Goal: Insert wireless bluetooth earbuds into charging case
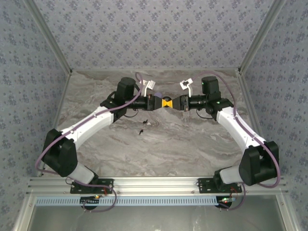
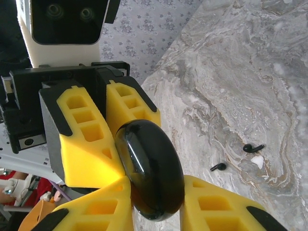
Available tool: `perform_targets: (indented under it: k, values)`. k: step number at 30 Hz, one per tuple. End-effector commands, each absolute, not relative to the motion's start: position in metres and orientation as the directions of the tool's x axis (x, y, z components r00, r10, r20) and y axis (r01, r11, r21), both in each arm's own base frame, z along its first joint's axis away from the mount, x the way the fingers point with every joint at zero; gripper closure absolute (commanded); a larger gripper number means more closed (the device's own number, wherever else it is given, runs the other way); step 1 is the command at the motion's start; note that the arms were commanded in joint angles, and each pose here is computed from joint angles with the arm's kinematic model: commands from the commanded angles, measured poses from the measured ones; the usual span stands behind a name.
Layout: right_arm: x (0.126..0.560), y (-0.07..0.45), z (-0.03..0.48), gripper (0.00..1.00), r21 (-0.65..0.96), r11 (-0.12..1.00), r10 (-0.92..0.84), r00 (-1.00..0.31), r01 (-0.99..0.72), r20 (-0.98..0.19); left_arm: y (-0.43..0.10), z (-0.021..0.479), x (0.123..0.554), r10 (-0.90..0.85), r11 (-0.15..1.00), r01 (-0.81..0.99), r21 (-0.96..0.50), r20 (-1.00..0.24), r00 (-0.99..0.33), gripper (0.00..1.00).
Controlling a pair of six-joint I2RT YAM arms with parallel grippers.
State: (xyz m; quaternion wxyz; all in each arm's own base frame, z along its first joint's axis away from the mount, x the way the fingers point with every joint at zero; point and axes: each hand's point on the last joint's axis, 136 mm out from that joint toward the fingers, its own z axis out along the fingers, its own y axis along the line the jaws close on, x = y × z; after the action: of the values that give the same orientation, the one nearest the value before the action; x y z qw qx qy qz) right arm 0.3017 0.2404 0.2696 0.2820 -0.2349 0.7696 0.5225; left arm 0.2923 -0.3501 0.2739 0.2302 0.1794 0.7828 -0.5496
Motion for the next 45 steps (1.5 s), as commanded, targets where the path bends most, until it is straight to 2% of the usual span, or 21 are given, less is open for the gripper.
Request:
perform_targets:
  k: [1, 11, 17, 30, 45]
  values:
    - [0.285, 0.245, 0.293, 0.72, 0.636, 0.295, -0.089, -0.683, -0.713, -0.725, -0.346, 0.275, 0.304, -0.006, 0.391, 0.543, -0.743, -0.592, -0.806, 0.86]
    - [0.293, 0.232, 0.295, 0.56, 0.628, 0.343, -0.054, -0.683, -0.698, -0.729, -0.341, 0.272, 0.301, 0.003, 0.417, 0.544, -0.728, -0.597, -0.802, 0.85]
    - [0.292, 0.23, 0.298, 0.56, 0.626, 0.331, -0.055, -0.676, -0.706, -0.735, -0.341, 0.273, 0.298, 0.014, 0.406, 0.555, -0.726, -0.602, -0.799, 0.86]
    - [0.293, 0.234, 0.295, 0.54, 0.626, 0.305, -0.089, -0.676, -0.718, -0.732, -0.348, 0.29, 0.276, 0.082, 0.279, 0.63, -0.724, -0.636, -0.767, 0.85]
    - [0.294, 0.234, 0.292, 0.48, 0.621, 0.309, -0.113, -0.676, -0.721, -0.728, -0.344, 0.295, 0.265, 0.122, 0.263, 0.667, -0.698, -0.661, -0.74, 0.86]
